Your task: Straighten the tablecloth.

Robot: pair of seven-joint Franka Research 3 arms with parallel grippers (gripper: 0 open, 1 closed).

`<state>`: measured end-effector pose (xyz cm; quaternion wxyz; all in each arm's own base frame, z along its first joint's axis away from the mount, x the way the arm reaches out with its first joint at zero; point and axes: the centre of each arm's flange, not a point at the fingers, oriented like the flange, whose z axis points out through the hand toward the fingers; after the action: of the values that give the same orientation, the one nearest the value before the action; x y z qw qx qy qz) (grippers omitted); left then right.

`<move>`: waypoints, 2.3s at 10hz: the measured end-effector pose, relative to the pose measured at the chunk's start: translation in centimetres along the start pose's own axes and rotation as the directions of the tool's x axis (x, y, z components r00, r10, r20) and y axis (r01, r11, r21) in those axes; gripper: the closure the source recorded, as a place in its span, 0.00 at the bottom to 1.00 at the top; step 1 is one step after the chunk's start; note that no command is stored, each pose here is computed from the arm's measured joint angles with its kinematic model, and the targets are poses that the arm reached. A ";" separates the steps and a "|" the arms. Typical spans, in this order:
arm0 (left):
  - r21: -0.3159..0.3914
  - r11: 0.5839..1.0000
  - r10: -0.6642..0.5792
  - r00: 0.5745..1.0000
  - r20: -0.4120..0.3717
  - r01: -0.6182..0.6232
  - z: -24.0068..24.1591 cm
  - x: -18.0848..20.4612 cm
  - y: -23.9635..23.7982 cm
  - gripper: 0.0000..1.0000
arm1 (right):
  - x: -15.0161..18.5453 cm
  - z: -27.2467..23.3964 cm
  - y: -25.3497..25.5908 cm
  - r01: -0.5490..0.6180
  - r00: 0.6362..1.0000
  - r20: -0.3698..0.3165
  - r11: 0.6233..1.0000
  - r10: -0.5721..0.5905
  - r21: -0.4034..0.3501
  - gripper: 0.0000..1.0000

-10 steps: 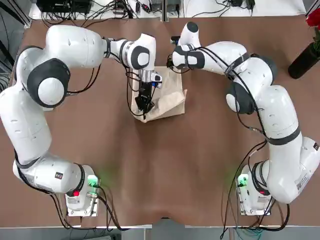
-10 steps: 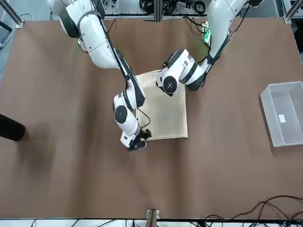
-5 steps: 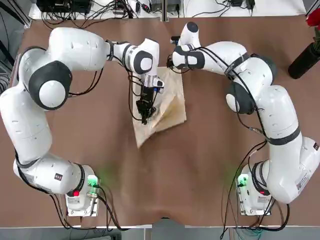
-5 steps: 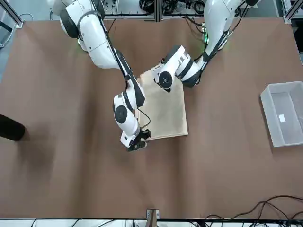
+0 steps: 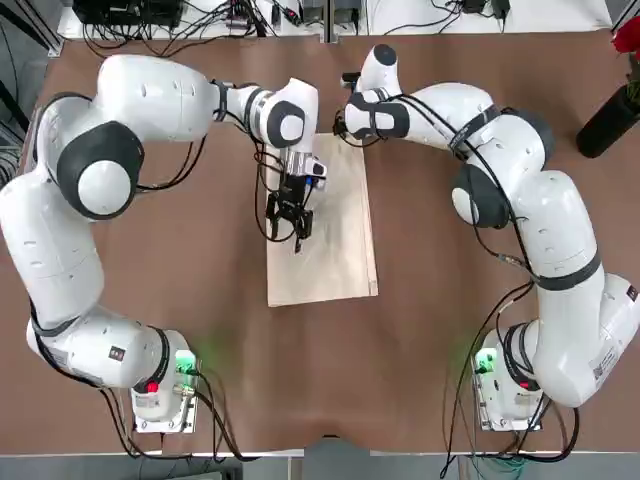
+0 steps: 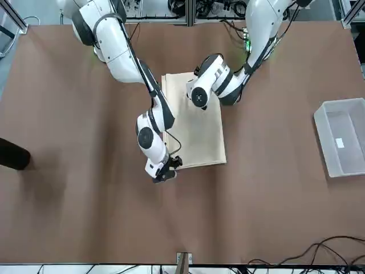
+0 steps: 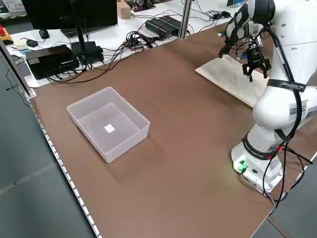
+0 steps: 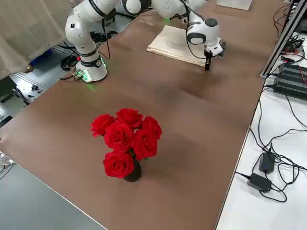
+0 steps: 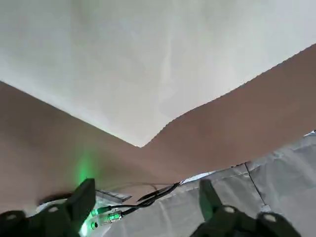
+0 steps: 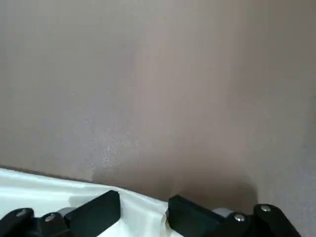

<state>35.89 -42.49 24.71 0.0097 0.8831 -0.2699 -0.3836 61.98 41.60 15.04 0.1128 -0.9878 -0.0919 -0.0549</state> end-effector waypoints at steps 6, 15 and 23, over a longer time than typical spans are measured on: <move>-0.176 0.971 -0.218 0.906 -0.362 0.164 -20.3 -5.0 -13.8 0.00 | 0.6 -0.4 0.8 -0.010 1.000 -0.012 1.000 0.009 -0.005 0.19; -0.245 0.902 -0.423 0.616 -0.664 0.355 -33.9 -19.9 -25.6 0.00 | 4.4 -8.8 4.6 -0.080 0.992 0.095 0.997 0.078 0.014 0.00; -0.185 0.891 -0.410 0.556 -0.723 0.415 -32.2 -38.1 -33.2 0.00 | -2.2 -16.7 6.7 -0.114 0.984 0.138 0.993 0.111 0.018 0.00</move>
<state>52.16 -1.78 65.61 0.0263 0.9990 -0.0288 0.0214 59.63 30.90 29.52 0.1221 -0.9913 -0.0442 0.0204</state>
